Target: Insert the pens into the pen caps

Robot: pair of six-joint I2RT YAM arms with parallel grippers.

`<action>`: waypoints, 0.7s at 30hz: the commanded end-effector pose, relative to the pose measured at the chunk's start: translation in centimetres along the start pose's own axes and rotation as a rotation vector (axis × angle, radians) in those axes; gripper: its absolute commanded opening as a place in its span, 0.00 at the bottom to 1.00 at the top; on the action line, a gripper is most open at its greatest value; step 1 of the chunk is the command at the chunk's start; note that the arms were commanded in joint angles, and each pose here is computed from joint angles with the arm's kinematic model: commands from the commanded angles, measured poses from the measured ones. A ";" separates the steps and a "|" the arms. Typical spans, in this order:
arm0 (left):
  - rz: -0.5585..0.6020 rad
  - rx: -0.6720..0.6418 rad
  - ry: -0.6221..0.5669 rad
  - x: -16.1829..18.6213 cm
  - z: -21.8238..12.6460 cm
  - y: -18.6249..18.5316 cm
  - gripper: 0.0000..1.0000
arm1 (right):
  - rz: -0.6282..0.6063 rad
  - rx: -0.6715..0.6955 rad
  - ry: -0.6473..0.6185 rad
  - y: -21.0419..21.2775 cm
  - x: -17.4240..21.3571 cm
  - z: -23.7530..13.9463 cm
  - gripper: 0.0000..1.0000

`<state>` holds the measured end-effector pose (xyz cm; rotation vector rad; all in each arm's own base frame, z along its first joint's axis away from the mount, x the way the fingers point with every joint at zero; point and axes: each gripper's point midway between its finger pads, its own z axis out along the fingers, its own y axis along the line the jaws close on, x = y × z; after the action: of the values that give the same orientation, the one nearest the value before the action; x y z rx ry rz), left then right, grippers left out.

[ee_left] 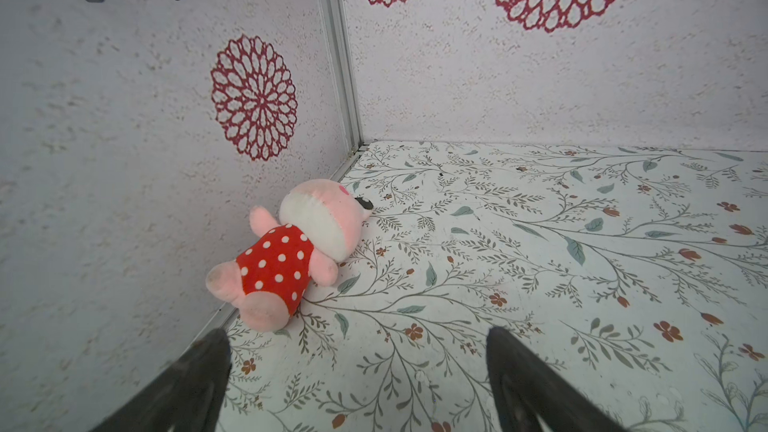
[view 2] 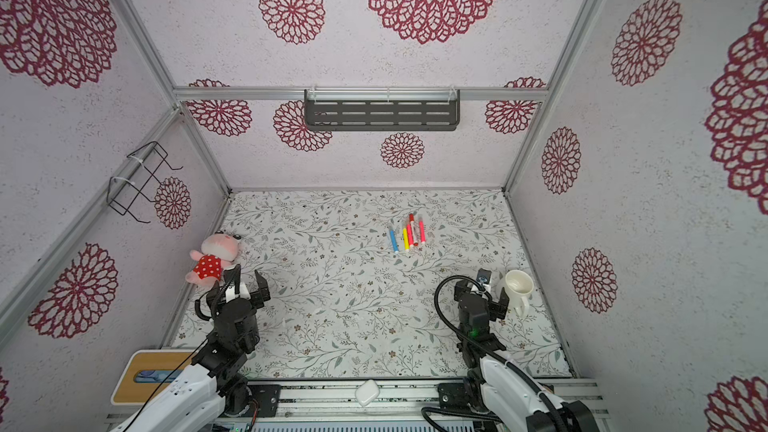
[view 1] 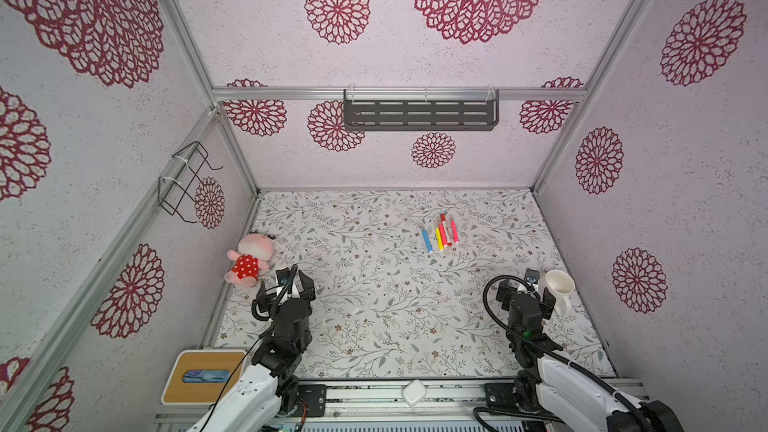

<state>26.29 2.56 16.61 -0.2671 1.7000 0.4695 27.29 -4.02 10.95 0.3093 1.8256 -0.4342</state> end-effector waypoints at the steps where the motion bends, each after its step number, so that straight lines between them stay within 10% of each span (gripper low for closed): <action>1: -0.005 0.012 -0.028 -0.3 0.2 -0.1 0.97 | 0.057 -0.001 -0.077 0.2 -2.9 0.3 0.99; 21: -0.042 -0.015 -0.075 -0.6 0.5 0.8 0.98 | 0.101 0.022 -0.128 -0.4 -3.6 0.9 0.99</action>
<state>26.39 3.28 16.91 -0.2936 1.6354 0.4531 28.44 -4.76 12.13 0.3554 1.7506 -0.4231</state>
